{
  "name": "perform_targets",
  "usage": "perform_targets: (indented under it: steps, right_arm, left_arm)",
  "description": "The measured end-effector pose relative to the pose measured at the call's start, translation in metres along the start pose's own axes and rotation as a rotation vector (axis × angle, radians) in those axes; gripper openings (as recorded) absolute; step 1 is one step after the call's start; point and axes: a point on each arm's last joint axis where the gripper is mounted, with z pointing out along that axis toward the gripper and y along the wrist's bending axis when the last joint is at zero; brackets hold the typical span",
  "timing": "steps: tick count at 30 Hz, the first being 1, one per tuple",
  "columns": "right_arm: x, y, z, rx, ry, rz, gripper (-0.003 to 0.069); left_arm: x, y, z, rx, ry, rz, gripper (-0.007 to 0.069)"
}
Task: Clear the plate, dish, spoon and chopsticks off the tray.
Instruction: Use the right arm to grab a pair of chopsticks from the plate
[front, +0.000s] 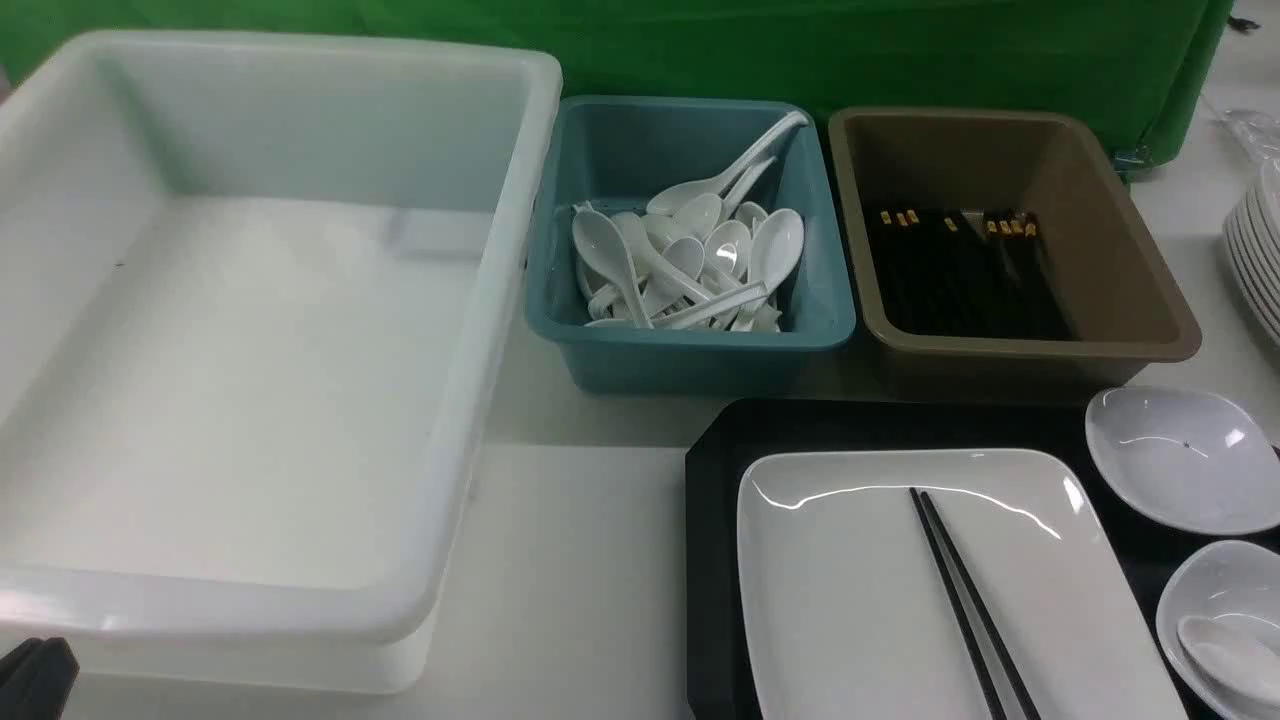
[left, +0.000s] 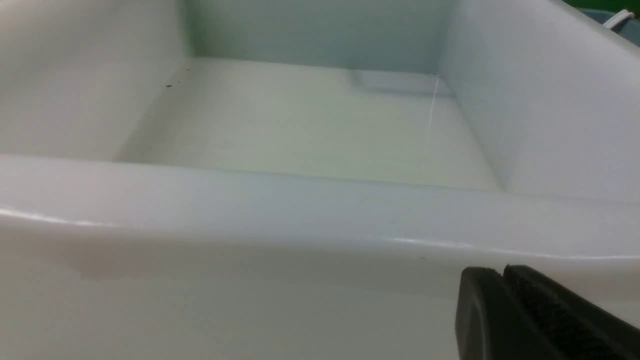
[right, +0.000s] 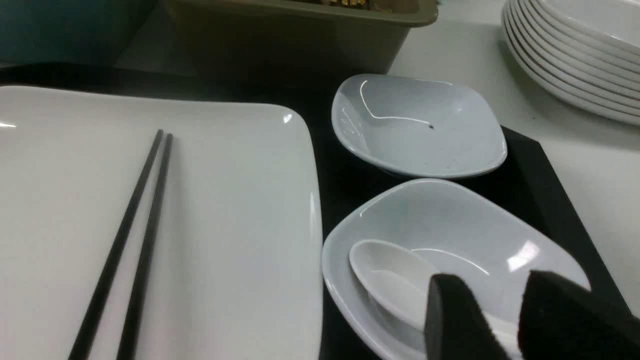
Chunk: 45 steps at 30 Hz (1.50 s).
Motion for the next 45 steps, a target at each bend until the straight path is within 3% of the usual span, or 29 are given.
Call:
perform_targets:
  steps: [13, 19, 21, 37, 39, 40, 41, 42, 44, 45]
  right_arm:
    - [0.0, 0.0, 0.0, 0.0, 0.0, 0.0, 0.0242]
    - [0.0, 0.0, 0.0, 0.0, 0.0, 0.0, 0.0242]
    - [0.0, 0.0, 0.0, 0.0, 0.0, 0.0, 0.0242]
    - [-0.001, 0.0, 0.0, 0.0, -0.014, 0.006, 0.0242]
    - [-0.006, 0.001, 0.0, -0.018, -0.061, 0.111, 0.0242]
    - [-0.01, 0.003, -0.001, -0.044, -0.104, 0.264, 0.0242]
    - [-0.011, 0.003, -0.001, -0.05, -0.119, 0.289, 0.0242]
    - [-0.013, 0.003, -0.001, -0.056, -0.14, 0.361, 0.0242]
    - [-0.02, 0.002, -0.002, -0.1, -0.207, 0.653, 0.0242]
    - [-0.021, 0.002, -0.002, -0.103, -0.208, 0.652, 0.0242]
  left_arm:
    - [0.0, 0.0, 0.0, -0.003, 0.0, 0.017, 0.0018]
    - [-0.001, 0.007, 0.0, -0.074, 0.004, 0.451, 0.0018]
    - [-0.002, 0.007, 0.0, -0.084, 0.004, 0.507, 0.0018]
    - [-0.008, 0.007, -0.001, -0.094, -0.062, 0.563, 0.0018]
    - [-0.011, 0.005, -0.001, -0.078, -0.109, 0.473, 0.0018]
    - [-0.014, 0.003, -0.001, -0.066, -0.149, 0.378, 0.0018]
    - [-0.016, 0.003, -0.001, -0.058, -0.168, 0.333, 0.0018]
    - [-0.019, 0.002, -0.002, -0.047, -0.211, 0.232, 0.0018]
    - [-0.032, 0.003, -0.006, -0.006, -0.365, -0.153, 0.0018]
    - [-0.033, 0.004, -0.006, -0.003, -0.375, -0.195, 0.0018]
